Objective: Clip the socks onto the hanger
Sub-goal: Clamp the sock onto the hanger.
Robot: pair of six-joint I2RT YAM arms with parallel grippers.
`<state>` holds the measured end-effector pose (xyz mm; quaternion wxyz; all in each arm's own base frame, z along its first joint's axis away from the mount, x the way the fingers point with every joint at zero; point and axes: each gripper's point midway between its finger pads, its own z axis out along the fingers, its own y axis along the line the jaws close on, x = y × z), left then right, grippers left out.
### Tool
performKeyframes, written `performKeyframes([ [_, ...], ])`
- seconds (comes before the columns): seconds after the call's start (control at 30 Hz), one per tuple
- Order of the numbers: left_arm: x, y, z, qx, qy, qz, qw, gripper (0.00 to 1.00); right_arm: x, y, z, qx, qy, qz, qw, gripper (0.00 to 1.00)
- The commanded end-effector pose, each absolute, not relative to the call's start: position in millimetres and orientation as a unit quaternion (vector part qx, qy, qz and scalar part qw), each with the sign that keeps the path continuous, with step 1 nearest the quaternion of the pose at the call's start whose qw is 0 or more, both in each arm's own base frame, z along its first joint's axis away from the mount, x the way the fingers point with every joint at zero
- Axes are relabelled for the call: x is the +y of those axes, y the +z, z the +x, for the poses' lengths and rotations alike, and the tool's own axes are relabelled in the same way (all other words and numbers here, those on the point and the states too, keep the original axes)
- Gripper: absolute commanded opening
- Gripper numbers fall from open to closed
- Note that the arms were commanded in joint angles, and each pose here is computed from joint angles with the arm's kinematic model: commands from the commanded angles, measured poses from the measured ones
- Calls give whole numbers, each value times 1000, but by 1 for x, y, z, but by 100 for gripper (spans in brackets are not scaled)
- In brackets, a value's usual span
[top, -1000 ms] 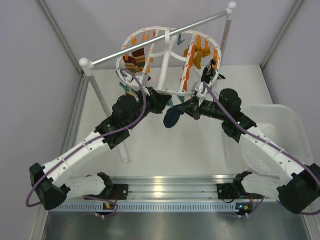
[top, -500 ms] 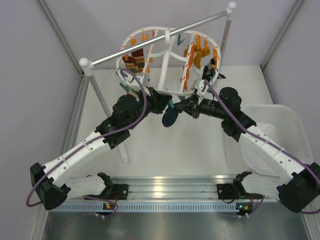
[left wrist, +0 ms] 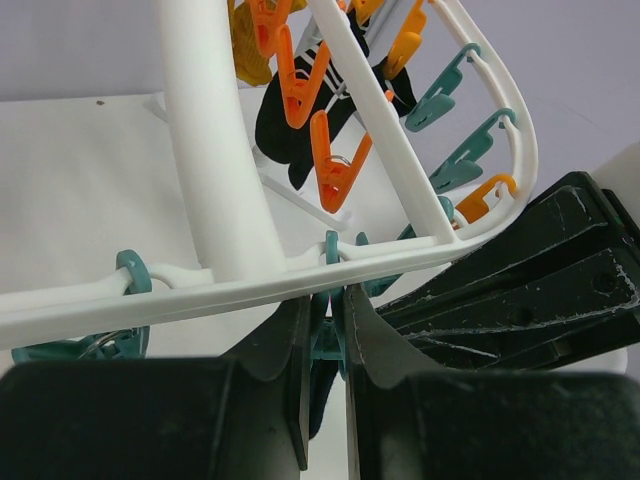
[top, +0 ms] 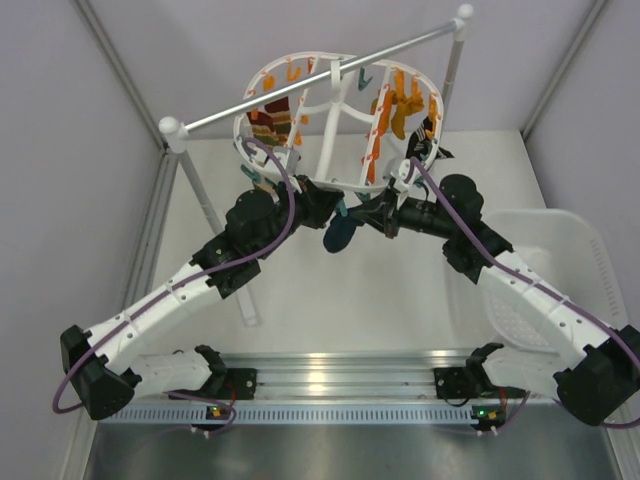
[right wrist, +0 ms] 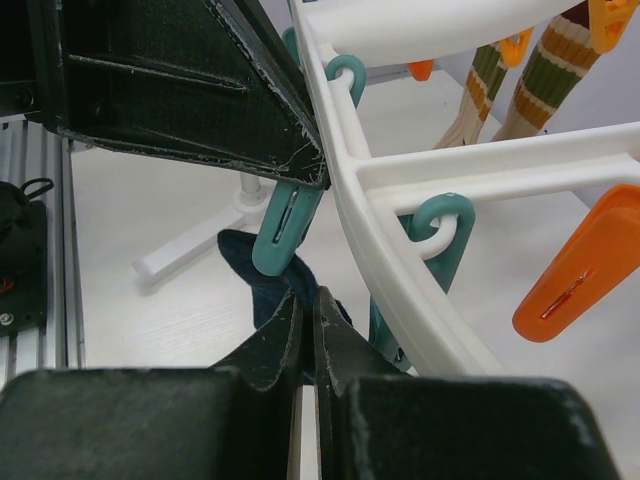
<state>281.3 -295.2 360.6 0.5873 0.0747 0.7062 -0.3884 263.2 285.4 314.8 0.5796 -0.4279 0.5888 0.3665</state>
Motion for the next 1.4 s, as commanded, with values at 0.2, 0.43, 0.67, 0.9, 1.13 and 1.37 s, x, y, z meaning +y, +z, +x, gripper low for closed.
performKeyframes([
  [0.2,-297,352,280,708,-380,94,587,0,290,379,250,521,384,-428,631,0],
  [0.43,-297,354,280,706,-381,95,589,2,291,388,248,516,397,-421,632,0],
  [0.67,-293,366,279,698,-384,88,597,38,291,378,248,526,394,-426,622,0],
  [0.9,-287,375,275,692,-388,81,603,56,291,368,252,534,386,-429,617,0],
  [1.13,-281,378,272,690,-390,69,606,62,290,363,256,543,377,-427,616,3],
  [1.37,-273,381,276,692,-376,56,614,62,283,361,255,557,362,-424,616,37],
])
